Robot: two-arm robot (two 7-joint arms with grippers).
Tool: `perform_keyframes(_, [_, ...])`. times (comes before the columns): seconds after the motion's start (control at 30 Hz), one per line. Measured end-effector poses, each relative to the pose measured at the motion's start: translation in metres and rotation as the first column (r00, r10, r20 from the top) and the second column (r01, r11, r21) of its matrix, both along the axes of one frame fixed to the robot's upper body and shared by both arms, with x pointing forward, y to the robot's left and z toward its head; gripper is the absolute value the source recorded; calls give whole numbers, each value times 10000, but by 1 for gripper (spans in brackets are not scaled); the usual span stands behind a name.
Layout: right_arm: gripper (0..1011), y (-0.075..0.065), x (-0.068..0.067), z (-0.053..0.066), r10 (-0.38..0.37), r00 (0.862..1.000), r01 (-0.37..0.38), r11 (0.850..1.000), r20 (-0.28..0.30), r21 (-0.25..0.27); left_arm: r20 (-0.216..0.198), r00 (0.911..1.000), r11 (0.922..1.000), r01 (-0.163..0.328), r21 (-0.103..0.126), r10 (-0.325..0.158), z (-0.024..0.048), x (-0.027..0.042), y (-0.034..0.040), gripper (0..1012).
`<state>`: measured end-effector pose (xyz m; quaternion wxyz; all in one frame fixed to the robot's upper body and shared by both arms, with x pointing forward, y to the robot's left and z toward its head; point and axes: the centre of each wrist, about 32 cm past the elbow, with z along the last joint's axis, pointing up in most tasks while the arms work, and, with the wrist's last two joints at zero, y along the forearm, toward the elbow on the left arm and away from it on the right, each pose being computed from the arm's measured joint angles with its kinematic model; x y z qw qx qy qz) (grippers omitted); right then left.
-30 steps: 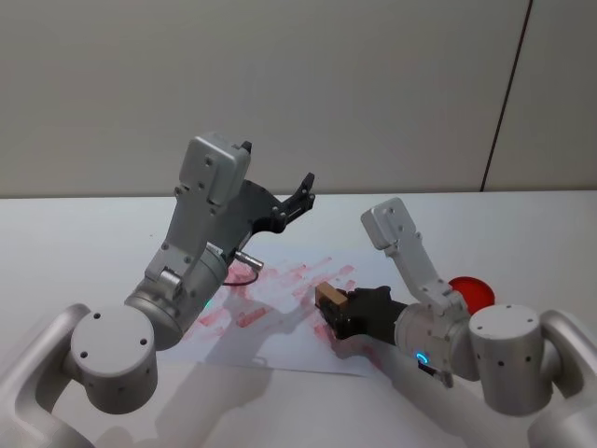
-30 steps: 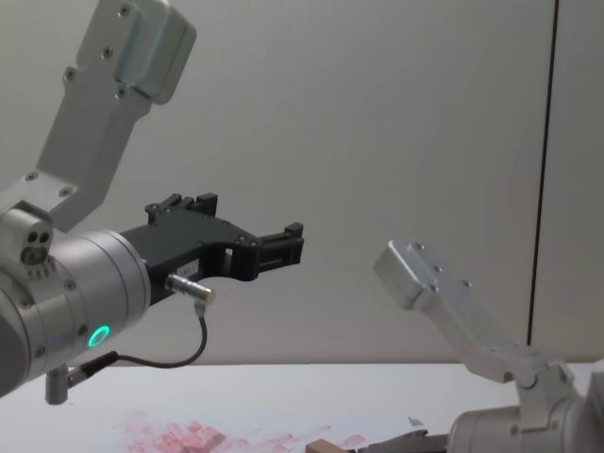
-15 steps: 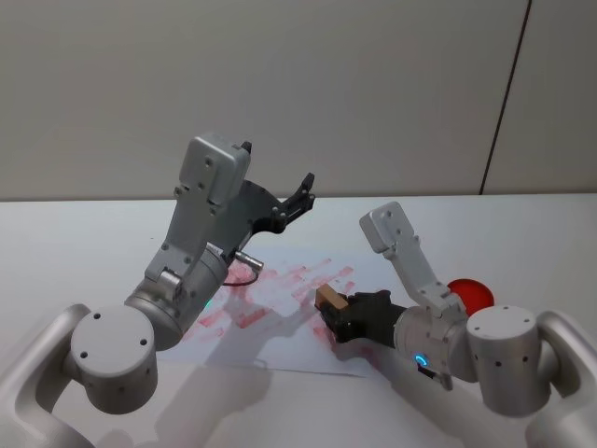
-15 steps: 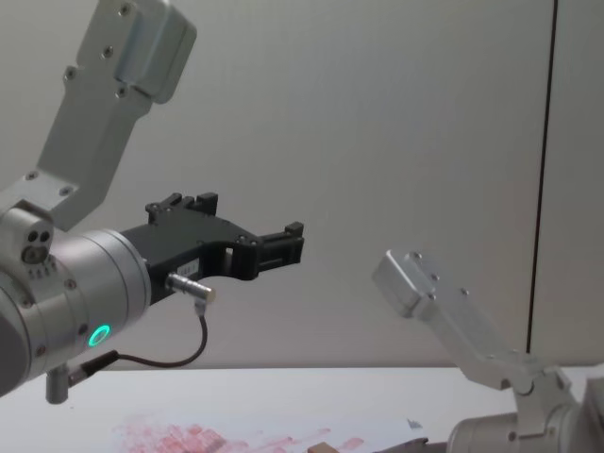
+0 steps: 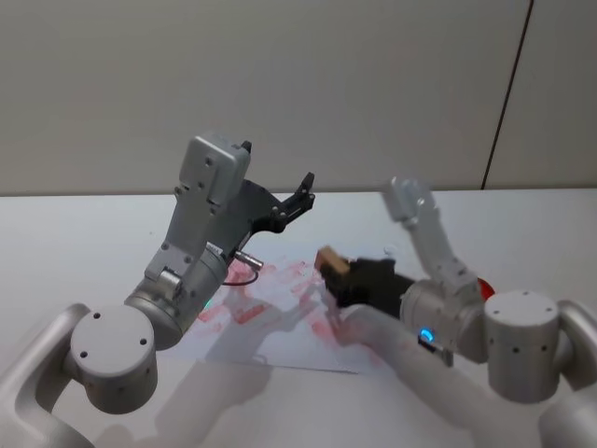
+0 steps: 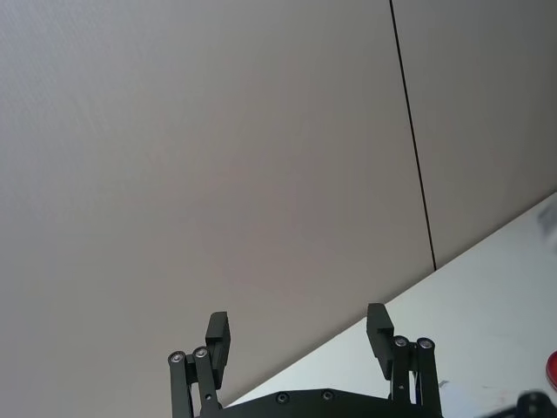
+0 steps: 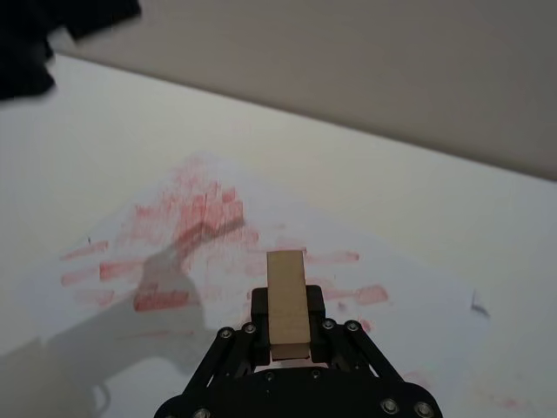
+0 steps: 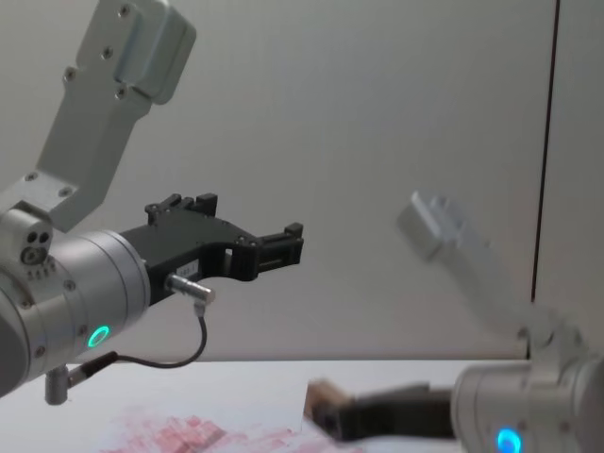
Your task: Use the one hand to pick up the stamp and affix it onto the A4 paper.
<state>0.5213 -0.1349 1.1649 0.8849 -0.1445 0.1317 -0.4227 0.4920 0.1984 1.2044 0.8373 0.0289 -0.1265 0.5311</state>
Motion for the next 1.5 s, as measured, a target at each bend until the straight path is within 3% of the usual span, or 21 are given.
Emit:
perform_keyframes(0.27, [220, -214, -20, 225, -728, 9944, 682, 9958, 763, 614, 0, 10000, 10000, -1, 0, 1, 0, 0, 0, 1001])
perform_keyframes(0.53, [221, -563, -96, 316, -1629, 9819, 1580, 9858, 971, 563, 1, 10000, 10000, 0, 0, 0, 0, 0, 0, 1001])
perform_keyframes(0.73, [220, -874, -188, 301, -2259, 9717, 2261, 9741, 685, 60, 0, 10000, 10000, 0, 0, 0, 0, 0, 0, 1001])
perform_keyframes(1.0, [221, -1126, -264, 240, -2664, 9634, 2677, 9618, 287, -570, 0, 10000, 10000, -1, 0, 1, 0, 0, 0, 1001])
perform_keyframes(1.5, [220, -1288, -253, 130, -2662, 9637, 2605, 9548, -216, -1433, 0, 10000, 10000, 0, 0, 0, 0, 0, 0, 1001])
